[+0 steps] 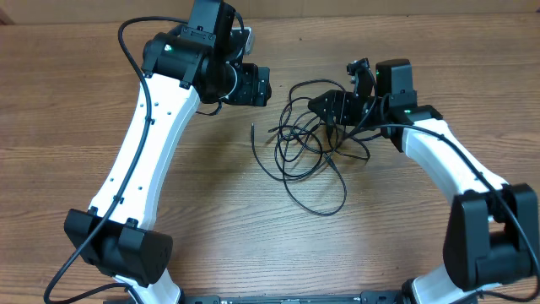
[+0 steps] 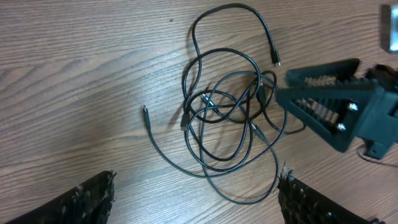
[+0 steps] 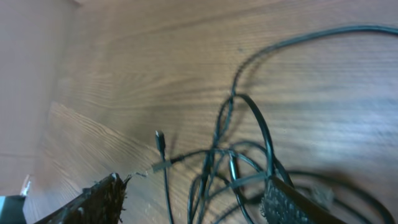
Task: Untangle cables
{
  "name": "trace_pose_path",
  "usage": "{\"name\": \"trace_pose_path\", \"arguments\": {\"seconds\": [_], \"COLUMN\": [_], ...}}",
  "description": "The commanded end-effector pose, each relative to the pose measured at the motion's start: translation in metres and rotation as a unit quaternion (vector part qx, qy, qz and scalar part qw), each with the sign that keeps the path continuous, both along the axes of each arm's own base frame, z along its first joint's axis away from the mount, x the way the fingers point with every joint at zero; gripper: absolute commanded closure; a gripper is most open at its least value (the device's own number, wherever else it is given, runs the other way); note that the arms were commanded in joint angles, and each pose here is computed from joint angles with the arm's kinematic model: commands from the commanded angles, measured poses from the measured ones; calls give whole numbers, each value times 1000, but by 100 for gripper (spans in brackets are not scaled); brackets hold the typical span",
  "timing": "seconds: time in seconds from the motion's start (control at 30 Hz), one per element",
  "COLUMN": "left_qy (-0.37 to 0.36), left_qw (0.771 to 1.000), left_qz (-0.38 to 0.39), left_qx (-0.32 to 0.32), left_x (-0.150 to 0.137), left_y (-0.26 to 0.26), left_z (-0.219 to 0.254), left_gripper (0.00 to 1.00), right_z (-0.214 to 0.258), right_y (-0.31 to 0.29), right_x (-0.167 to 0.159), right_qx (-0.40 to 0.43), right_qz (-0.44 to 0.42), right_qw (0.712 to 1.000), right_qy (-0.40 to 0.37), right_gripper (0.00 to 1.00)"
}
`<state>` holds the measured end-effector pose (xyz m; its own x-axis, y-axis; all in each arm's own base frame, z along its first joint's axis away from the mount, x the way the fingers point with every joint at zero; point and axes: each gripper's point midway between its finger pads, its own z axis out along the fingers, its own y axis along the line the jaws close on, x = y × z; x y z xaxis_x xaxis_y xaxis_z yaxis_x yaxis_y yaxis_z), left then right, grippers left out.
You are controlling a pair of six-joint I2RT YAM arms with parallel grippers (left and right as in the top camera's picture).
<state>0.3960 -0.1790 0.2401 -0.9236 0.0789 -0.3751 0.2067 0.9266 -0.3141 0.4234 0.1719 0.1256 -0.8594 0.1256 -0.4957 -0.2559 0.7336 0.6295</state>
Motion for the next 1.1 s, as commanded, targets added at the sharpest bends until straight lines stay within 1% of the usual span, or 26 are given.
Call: {"name": "trace_pose_path", "arguments": {"seconds": [0.0, 0.13, 0.2, 0.37, 0.5, 0.6, 0.7, 0.8, 0.9, 1.0, 1.07], "left_qy": [-2, -5, -6, -9, -8, -8, -6, -5, -8, -10, -8], "left_qw": [1000, 1000, 1000, 1000, 1000, 1000, 1000, 1000, 1000, 1000, 1000], "left_qz": [-6, -6, -5, -5, -5, -5, -1, 5, 5, 4, 4], "left_qx": [11, 10, 10, 9, 9, 9, 7, 5, 4, 3, 4], "left_x": [3, 5, 5, 6, 6, 6, 6, 6, 8, 8, 8], "left_y": [-1, -1, -1, -2, -2, -2, -2, -2, -2, -3, -2], "left_z": [-6, -5, -5, -4, -4, -4, -4, -4, -3, -3, -3], "left_gripper": [15, 14, 11, 10, 9, 9, 8, 7, 7, 7, 7], "right_z": [-6, -18, -27, -45, -50, -54, -49, -51, -64, -75, -72], "right_y": [9, 16, 11, 1, 6, -2, -2, 6, 19, 38, 49], "right_x": [6, 13, 19, 29, 30, 38, 44, 38, 28, 18, 12], "right_qx": [28, 44, 28, -2, 15, -7, -3, 12, 18, 29, 44], "right_qz": [25, 39, 24, -5, -4, -27, -33, -20, 1, 30, 51], "right_qw": [999, 998, 999, 1000, 1000, 1000, 999, 1000, 1000, 999, 997], "right_qy": [-9, -11, -12, -10, -2, -11, -23, -10, 11, 26, 26], "right_gripper": [30, 30, 31, 31, 34, 35, 35, 36, 39, 45, 50]}}
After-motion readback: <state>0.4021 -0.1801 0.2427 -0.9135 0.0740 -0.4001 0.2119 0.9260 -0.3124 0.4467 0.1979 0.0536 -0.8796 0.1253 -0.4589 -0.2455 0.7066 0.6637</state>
